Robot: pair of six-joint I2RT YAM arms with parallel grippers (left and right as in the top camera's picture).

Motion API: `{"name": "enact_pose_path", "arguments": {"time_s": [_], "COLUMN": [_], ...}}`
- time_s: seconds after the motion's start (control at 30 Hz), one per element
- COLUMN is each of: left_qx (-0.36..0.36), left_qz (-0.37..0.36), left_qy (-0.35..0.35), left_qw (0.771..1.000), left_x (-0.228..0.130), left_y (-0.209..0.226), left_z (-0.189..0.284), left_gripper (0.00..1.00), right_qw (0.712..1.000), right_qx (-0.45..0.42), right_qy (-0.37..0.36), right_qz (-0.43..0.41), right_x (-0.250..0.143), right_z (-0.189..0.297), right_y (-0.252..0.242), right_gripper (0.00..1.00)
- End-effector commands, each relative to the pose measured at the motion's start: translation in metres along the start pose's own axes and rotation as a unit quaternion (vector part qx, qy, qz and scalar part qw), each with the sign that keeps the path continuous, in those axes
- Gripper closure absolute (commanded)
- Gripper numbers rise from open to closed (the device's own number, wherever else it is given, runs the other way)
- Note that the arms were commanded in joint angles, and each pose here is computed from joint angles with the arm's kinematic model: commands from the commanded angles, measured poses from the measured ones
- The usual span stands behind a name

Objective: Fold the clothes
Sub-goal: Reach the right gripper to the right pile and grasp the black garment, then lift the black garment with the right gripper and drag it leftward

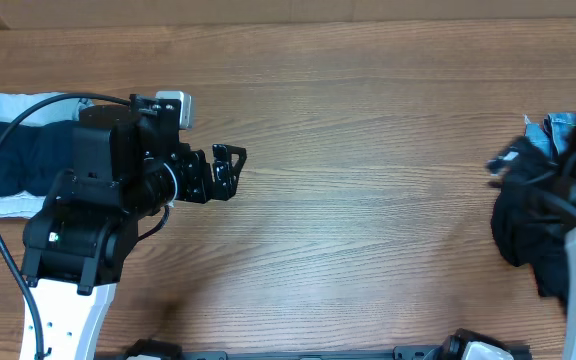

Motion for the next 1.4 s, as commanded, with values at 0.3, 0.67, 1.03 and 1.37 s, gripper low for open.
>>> {"name": "enact_pose_path", "arguments": {"time_s": [0.3, 0.67, 1.03, 1.37], "left_qx": [-0.034, -0.030, -0.037, -0.036], "left_qz": [-0.022, -0.019, -0.010, -0.011], "left_qy": [-0.002, 0.005, -0.009, -0.010], "left_qw": [0.999, 0.999, 0.999, 0.999], "left_x": [0.002, 0.000, 0.007, 0.008], "left_y": [-0.012, -0.010, -0.012, -0.011], "left_z": [0.009, 0.009, 0.005, 0.005], "left_gripper": [0.00, 0.00, 0.00, 0.00], "right_qw": [0.957, 0.954, 0.979, 0.832], "right_qx": [-0.186, -0.182, 0.177, 0.381], "right_qy": [0.106, 0.107, -0.084, -0.226], "right_qz": [-0.197, -0.212, 0.062, 0.334], "right_x": [0.004, -0.003, 0.071, 0.018], "right_z": [-0.122, -0.136, 0.066, 0.134], "right_y": [-0.097, -0.100, 0.067, 0.212], "right_gripper": [0.12, 0.96, 0.96, 0.96]}}
Point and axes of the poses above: each gripper's point midway between its finger pads, its own z axis back along the fingers, its own y axis along the line the jaws close on, x = y × z, the point moved 7 cm from there along z, back along the fingers, and after that the axes turned 3 degrees about z, right-handed, at the moved point
